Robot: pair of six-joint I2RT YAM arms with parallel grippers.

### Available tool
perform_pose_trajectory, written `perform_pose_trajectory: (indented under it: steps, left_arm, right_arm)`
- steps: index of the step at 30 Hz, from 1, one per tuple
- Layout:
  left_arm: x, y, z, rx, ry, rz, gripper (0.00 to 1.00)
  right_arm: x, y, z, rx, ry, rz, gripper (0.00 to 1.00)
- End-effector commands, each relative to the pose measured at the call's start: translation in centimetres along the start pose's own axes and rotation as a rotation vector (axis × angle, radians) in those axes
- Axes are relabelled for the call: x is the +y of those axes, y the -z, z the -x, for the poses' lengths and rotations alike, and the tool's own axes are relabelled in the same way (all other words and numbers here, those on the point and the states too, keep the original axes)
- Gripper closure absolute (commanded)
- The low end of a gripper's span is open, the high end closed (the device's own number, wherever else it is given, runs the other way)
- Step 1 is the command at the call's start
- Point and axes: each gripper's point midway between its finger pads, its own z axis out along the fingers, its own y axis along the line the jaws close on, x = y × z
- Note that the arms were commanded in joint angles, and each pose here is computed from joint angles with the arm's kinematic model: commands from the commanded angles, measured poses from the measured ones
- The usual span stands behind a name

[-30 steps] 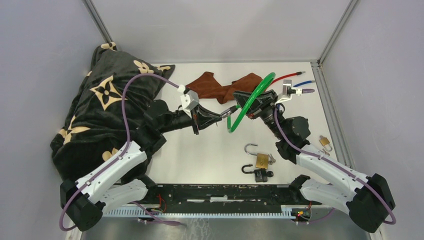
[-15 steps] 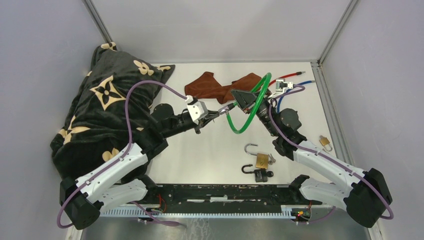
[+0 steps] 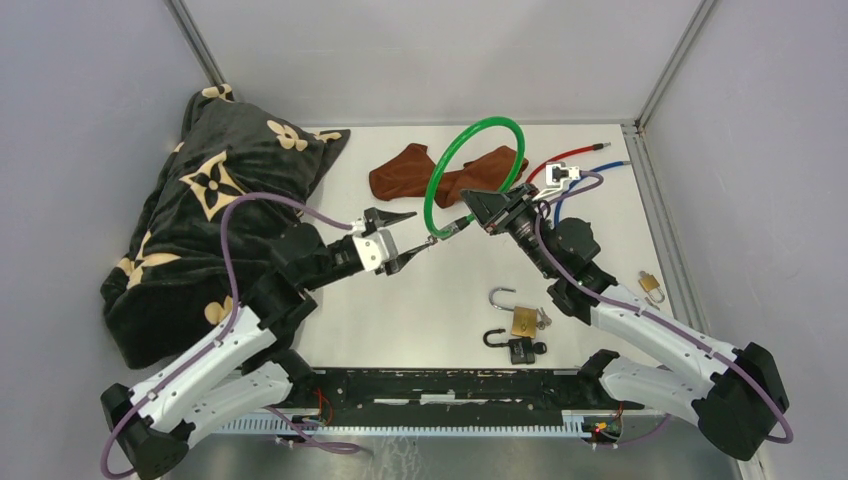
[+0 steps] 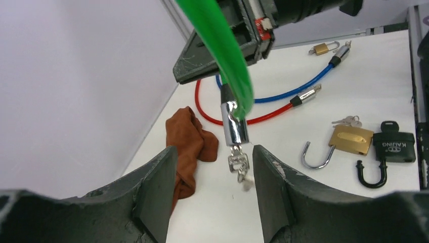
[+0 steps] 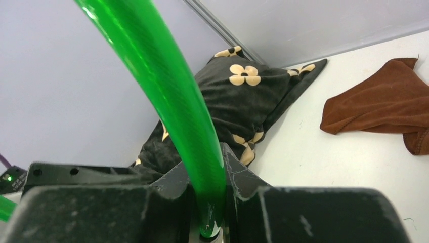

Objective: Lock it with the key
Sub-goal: Lock the lock.

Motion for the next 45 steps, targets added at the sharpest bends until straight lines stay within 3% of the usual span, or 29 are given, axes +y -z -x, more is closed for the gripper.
perform_pose_trajectory:
  steps: [1, 5, 10, 15, 26, 30, 34, 37, 41, 45]
  left_arm:
    - [-2.2, 1.5, 0.1, -0.045, -0.181, -0.103, 0.4]
    - [-3.6, 1.7, 0.3, -0.12, -0.305, -0.131, 0.5]
    - [-0.9, 0.4, 1.6, -0.153, -0.529, 0.163, 0.51]
    - [-1.6, 0.0, 1.2, -0.147, -0.664, 0.277, 0.5]
    - [-0.1, -0.5, -0.5, -0.052, -0.659, 0.347, 0.52]
    - [-0.4, -0.9, 0.2, -0.095, -0.474, 0.309, 0.48]
    - [-1.7, -1.2, 3.8, -0.174, -0.091, 0.159, 0.4]
    - [-2.1, -1.3, 3.8, -0.144, 0.199, 0.104, 0.37]
    - [-0.2, -1.8, 5.5, -0.209, 0.295, 0.18, 0.37]
    - [-0.9, -2.7, 6.9, -0.27, 0.311, 0.115, 0.39]
  right_arm:
    - [3.0, 0.4, 3.7, -0.125, -0.027, 0.072, 1.0]
    - [3.0, 0.4, 4.0, -0.139, -0.032, 0.069, 1.0]
    - [2.6, 0.4, 4.1, -0.153, -0.037, 0.054, 1.0]
    - [2.5, 0.4, 4.2, -0.16, -0.036, 0.051, 1.0]
    - [2.5, 0.4, 4.1, -0.161, -0.052, 0.057, 1.0]
    - [2.5, 0.4, 4.1, -0.158, -0.052, 0.056, 1.0]
    - [2.3, 0.5, 4.1, -0.158, -0.043, 0.048, 1.0]
    - [2.4, 0.5, 4.1, -0.16, -0.045, 0.054, 1.0]
    - [2.7, 0.3, 3.8, -0.146, -0.049, 0.068, 1.0]
    - [2.8, 0.3, 3.7, -0.141, -0.05, 0.073, 1.0]
